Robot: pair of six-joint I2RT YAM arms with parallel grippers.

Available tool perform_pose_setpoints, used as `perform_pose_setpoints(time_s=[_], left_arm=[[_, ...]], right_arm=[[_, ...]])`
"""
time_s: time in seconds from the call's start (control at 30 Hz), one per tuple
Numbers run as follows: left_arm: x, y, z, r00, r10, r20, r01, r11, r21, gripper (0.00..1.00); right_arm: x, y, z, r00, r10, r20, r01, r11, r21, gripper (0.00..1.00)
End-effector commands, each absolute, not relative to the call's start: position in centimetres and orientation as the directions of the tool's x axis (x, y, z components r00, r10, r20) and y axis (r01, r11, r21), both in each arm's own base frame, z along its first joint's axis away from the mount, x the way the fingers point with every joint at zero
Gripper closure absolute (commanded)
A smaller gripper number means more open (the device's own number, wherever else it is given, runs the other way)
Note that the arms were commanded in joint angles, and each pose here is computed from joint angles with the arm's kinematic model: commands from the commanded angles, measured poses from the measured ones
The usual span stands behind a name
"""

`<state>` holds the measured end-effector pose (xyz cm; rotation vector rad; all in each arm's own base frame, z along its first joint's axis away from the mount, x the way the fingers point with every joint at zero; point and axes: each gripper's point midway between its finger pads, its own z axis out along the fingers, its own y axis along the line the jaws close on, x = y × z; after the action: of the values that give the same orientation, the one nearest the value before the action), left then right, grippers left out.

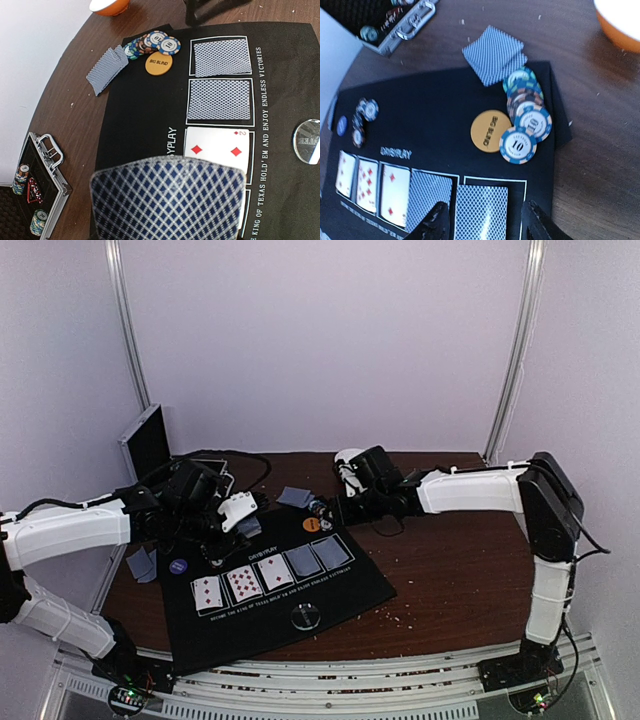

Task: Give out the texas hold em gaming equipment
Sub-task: Adjust the poker card in the community card area.

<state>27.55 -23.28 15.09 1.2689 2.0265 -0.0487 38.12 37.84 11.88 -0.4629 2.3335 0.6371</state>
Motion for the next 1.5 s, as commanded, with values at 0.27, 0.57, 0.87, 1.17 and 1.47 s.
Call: perform_pose_setpoints(time_s=[0.27, 0.57, 0.87, 1.17, 1.47], left_arm=[[28.4, -24.1, 15.9, -0.228, 0.748, -0.623, 0.786, 0.519, 0.335, 0.53], [28.4, -24.0, 15.8, -0.230, 0.751, -0.619, 0.785, 0.519, 0.338, 0.53], [28.3, -24.0, 15.9, -0.227, 0.749, -0.622, 0.786, 0.518, 0.337, 0.53], [28.4, -24.0, 16.0, -0.227, 0.749, -0.623, 0.784, 0.520, 0.339, 0.53], [28.3, -24.0, 16.0, -0.224, 0.749, -0.624, 0.786, 0.517, 0.338, 0.53]], right_arm=[[33.7, 37.2, 2.1, -0.807, -0.415, -0.420, -0.547, 0.793, 0.268, 0.67], [34.2, 37.1, 2.5, -0.800, -0.399, -0.448, -0.539, 0.806, 0.245, 0.94], [35.1, 35.4, 5.3, -0.774, -0.373, -0.512, -0.518, 0.838, 0.174, 1.00], [35.1, 36.6, 4.9, -0.799, -0.300, -0.522, -0.484, 0.835, 0.261, 1.00], [35.9, 36.0, 7.0, -0.780, -0.274, -0.563, -0.465, 0.855, 0.228, 0.66]])
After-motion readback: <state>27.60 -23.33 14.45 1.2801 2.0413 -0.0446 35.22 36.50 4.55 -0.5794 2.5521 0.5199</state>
